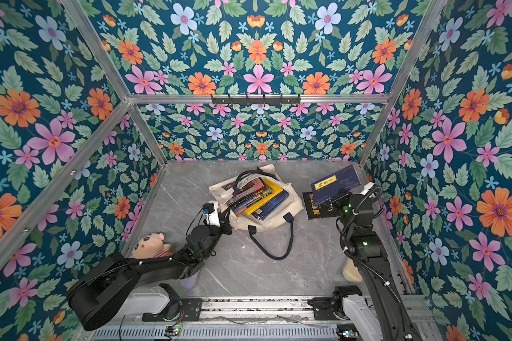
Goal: Take out the books from the canvas bag
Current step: Place the book on the book.
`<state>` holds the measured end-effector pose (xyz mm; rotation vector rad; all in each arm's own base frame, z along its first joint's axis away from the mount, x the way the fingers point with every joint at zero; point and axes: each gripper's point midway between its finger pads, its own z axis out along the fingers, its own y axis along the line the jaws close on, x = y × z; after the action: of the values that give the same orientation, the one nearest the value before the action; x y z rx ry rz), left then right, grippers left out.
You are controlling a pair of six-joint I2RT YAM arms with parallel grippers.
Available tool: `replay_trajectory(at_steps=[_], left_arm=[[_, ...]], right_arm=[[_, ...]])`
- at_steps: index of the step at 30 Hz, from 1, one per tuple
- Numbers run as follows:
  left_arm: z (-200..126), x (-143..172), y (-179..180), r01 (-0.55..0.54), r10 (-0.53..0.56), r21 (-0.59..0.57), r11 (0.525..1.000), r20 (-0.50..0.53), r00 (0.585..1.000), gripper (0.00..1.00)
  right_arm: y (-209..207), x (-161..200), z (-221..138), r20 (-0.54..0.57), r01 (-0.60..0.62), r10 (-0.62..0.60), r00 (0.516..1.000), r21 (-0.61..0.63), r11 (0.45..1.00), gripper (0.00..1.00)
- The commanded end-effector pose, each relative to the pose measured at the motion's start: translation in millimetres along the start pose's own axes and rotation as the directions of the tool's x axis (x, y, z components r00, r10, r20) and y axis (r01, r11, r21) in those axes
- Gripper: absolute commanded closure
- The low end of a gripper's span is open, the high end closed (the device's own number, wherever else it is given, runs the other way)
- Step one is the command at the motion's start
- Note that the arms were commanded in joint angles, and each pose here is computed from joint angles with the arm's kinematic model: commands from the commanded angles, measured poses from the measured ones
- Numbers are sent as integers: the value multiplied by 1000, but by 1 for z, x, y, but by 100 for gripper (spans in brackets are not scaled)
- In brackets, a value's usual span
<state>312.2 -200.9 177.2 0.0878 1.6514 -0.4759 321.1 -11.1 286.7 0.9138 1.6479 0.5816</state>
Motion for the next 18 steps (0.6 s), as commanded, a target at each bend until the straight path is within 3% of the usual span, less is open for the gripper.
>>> replay_trajectory(at_steps=[1, 6, 18], left_arm=[[0, -10, 1, 9, -9, -10, 1000, 38, 999, 100], [0, -9, 1, 12, -11, -7, 1000, 36, 999, 100], [1, -9, -1, 13, -13, 1, 1000, 33, 999, 100]], right_arm=[[0, 3, 10, -33, -102, 101, 994, -36, 994, 100], [-18, 19, 37, -68, -118, 118, 991, 4, 993, 100], [-78, 46, 96, -19, -177, 180, 984, 110, 978, 100]])
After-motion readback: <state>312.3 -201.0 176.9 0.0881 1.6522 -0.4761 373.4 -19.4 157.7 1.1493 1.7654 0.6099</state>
